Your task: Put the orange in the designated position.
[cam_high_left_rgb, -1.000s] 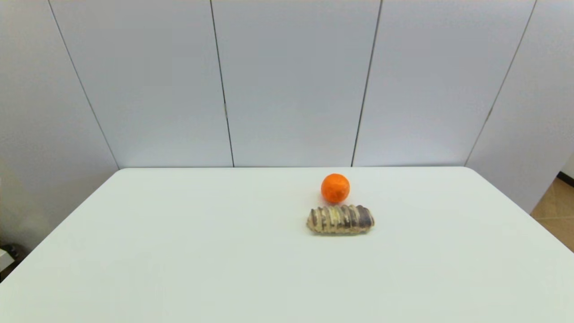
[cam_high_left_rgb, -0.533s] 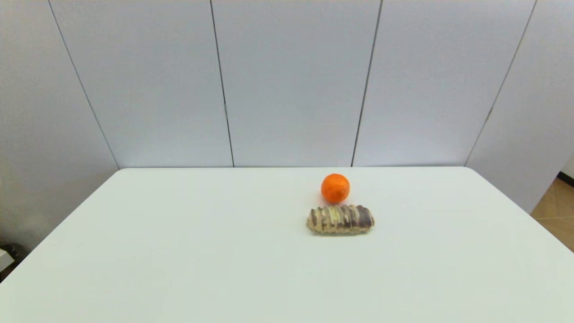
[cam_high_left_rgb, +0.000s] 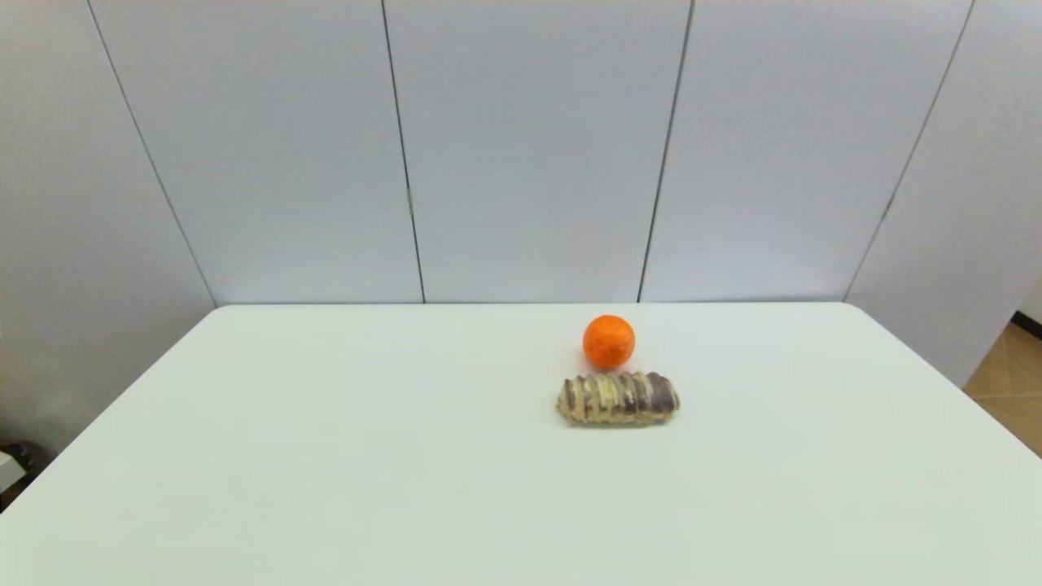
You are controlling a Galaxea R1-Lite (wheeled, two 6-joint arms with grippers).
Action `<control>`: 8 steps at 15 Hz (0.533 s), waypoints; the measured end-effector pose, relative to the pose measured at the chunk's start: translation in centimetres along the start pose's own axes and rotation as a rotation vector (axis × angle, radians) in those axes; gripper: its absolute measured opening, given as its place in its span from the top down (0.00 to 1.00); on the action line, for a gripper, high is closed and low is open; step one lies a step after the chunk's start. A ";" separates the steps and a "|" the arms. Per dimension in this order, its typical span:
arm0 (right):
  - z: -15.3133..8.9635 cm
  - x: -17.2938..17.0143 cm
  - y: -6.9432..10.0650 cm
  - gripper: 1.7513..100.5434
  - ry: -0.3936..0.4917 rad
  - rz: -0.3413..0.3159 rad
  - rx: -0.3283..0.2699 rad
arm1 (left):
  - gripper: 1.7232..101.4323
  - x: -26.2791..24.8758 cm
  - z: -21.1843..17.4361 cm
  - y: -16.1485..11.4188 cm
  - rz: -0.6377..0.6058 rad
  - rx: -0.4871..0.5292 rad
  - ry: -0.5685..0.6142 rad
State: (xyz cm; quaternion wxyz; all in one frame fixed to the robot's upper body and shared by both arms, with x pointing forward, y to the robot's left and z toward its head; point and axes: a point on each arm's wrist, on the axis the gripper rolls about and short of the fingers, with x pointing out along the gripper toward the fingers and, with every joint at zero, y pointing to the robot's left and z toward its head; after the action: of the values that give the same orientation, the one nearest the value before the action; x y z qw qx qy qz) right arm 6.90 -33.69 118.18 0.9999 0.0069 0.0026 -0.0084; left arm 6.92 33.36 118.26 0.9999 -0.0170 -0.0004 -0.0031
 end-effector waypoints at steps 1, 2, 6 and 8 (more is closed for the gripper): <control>0.0 0.0 0.0 0.03 0.000 0.000 0.000 | 0.04 0.0 0.0 0.0 0.000 0.000 0.000; 0.0 0.0 0.0 0.03 -0.001 0.000 0.000 | 0.04 0.0 0.0 0.0 0.000 0.000 0.000; 0.0 0.0 0.0 0.03 -0.001 -0.008 0.010 | 0.04 0.0 0.0 0.0 0.000 0.000 0.000; 0.0 0.0 0.0 0.03 -0.002 -0.008 0.012 | 0.04 0.0 0.0 0.0 0.000 -0.001 0.000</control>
State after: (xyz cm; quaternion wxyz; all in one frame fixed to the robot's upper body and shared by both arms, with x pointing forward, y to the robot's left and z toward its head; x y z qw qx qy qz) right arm 6.90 -33.70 118.20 0.9998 0.0130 0.0015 -0.0123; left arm 6.92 33.36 118.26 0.9998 -0.0174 -0.0004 -0.0029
